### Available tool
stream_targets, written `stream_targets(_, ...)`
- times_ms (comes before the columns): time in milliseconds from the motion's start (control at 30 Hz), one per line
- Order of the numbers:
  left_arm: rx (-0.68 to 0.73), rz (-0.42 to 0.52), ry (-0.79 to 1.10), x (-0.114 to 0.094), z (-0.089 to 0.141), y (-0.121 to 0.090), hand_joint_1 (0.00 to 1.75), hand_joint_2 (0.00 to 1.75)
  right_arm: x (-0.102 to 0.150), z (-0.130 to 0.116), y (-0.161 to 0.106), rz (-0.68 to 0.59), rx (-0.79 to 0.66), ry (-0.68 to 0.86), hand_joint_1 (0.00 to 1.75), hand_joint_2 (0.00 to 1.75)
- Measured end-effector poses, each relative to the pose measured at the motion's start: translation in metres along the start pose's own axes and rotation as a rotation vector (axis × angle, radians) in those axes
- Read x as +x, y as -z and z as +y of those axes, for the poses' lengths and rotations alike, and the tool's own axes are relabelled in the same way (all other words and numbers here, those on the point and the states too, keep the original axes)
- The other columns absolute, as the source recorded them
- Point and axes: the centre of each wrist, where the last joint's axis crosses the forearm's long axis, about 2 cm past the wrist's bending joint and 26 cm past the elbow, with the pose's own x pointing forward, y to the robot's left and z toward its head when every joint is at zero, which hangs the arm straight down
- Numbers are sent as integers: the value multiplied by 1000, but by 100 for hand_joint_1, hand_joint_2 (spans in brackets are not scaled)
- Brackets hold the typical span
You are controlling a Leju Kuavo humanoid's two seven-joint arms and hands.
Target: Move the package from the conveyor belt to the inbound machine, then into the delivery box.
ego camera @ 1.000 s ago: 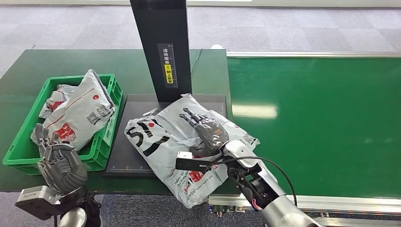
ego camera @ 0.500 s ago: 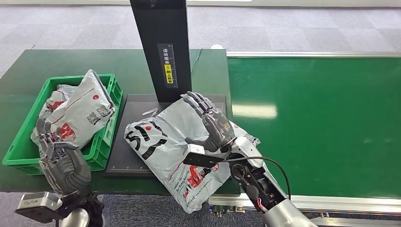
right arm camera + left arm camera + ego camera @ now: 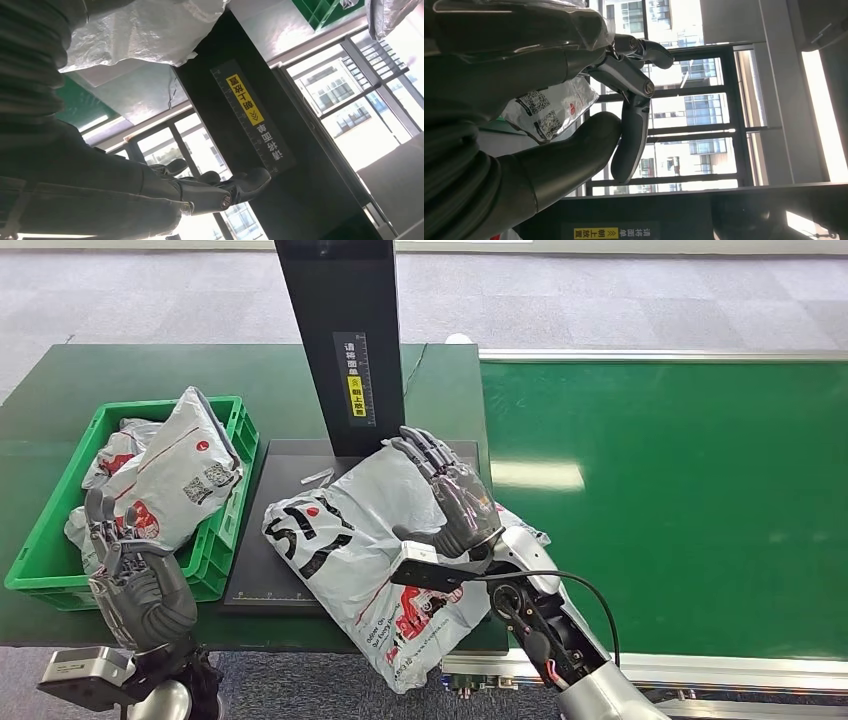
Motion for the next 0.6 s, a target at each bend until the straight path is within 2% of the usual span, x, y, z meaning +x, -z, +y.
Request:
stream_targets(500,-15,7,1,0,-1,0,0,175,0,1,-1,-3,-2,14,0,175)
stream_targets(567,-137,88,21,-8,-9,1,0,175,0,0,-5,-18,-29,116,0,175)
stream_targets(600,-261,179,72,-18,-17,-1,0,175,0,-2,-8,-20,-83,220,0,175)
